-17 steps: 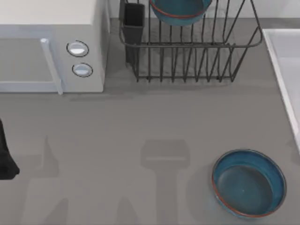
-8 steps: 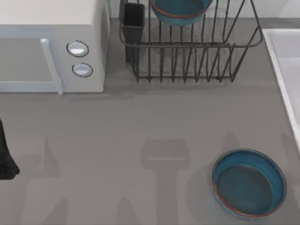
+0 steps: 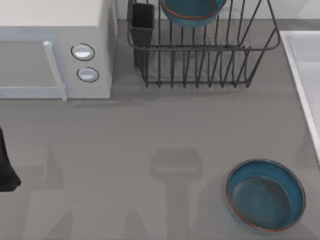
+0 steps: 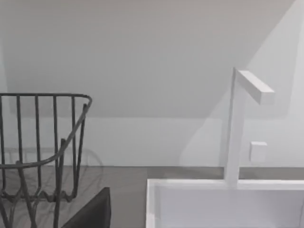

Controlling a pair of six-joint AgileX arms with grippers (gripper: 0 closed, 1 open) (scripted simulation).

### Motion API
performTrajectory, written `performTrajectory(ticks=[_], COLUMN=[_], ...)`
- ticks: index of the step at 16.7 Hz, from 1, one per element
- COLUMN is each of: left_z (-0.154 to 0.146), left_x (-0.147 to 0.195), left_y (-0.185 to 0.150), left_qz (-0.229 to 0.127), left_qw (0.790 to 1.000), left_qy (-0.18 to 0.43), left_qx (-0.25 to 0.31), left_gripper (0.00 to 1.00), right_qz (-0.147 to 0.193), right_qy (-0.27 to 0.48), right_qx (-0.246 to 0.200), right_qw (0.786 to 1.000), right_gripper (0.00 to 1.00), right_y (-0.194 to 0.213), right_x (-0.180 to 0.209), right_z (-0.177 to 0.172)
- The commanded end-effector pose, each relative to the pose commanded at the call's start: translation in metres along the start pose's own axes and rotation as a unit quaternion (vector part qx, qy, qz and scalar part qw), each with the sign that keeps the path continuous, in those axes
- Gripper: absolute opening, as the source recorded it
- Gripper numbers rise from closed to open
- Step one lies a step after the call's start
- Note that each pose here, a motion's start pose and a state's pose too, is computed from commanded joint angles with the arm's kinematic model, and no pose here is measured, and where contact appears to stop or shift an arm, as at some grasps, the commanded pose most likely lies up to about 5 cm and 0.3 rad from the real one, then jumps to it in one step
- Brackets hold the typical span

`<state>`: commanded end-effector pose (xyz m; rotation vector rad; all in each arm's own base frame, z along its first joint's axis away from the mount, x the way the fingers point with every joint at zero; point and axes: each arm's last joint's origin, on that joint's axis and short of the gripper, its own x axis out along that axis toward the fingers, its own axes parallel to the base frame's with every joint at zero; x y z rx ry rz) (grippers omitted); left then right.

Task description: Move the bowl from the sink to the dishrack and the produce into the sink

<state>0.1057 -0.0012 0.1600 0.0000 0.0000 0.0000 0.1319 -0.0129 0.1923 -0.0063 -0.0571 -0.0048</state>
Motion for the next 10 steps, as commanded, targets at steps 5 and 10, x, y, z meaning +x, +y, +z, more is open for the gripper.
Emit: performTrajectory(ticks=[5,10], left_z=[0.0,0.0], left_x=[0.0,0.0], left_y=[0.0,0.0], left_qz=[0.0,0.0], left_qw=[1.0,1.0], left_qy=[0.0,0.0], left_qx=[0.0,0.0], left_gripper=[1.0,1.0], right_qz=[0.002,0.002], right_qy=[0.022,0.029], right_qx=[0.003,0.003], right_qw=[1.0,1.0], right_gripper=[1.0,1.0], right_y=[0.01,0.012], right_x=[-0.024,-0.028], right_z=[-0.024,-0.031])
